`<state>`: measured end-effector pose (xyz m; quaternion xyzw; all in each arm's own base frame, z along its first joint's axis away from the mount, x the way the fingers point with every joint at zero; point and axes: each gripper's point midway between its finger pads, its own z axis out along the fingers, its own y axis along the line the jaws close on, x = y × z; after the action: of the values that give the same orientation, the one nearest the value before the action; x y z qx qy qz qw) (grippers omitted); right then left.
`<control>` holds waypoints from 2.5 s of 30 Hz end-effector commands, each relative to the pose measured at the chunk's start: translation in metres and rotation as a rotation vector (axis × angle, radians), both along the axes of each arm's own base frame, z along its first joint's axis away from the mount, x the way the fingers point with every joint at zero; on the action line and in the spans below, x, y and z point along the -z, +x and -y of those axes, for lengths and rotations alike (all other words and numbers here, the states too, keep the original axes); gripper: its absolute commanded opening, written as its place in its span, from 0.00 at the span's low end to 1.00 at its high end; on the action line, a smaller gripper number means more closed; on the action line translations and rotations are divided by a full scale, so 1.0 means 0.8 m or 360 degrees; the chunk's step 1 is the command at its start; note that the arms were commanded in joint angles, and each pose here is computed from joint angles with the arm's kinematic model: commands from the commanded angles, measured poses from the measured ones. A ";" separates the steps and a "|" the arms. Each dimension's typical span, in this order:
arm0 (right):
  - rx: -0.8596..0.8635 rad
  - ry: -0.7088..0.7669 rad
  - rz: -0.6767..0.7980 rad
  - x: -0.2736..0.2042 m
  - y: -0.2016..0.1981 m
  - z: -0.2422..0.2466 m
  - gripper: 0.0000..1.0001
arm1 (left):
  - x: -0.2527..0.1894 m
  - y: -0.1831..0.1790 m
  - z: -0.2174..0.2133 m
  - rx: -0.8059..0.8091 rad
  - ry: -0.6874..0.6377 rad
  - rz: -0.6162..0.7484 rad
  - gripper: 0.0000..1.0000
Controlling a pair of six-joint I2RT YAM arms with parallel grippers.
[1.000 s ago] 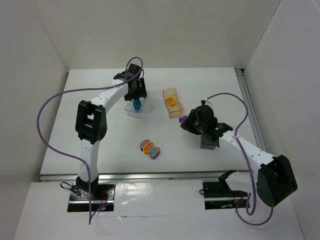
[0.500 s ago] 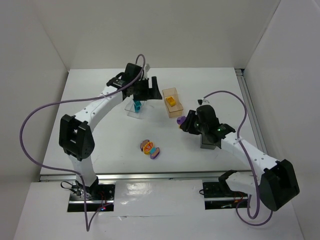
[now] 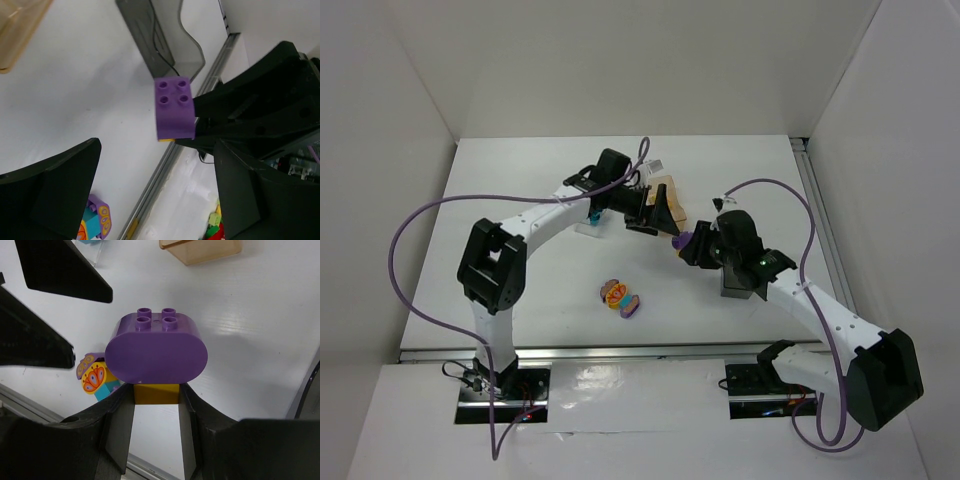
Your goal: Sort the legos into containers by color
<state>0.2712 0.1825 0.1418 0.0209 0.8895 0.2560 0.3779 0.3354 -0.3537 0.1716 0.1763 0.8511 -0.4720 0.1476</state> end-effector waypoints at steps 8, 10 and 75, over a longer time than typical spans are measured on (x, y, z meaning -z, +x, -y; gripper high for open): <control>-0.0057 0.0066 0.0089 -0.031 0.008 -0.013 0.16 | 0.001 -0.024 0.033 0.0181 -0.0099 0.0073 0.92; -0.0070 0.0080 0.0098 -0.037 0.008 -0.016 0.16 | -0.002 -0.020 0.036 0.0174 -0.0107 0.0072 0.86; 0.0507 -0.0389 0.0205 -0.050 0.212 0.016 0.76 | -0.098 0.038 -0.171 -0.0959 0.0410 0.0378 0.00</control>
<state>0.4407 0.1990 0.1112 0.0649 0.9088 0.1044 0.3988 0.3688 -0.1946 0.2255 -0.0601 0.9067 -0.2575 0.3287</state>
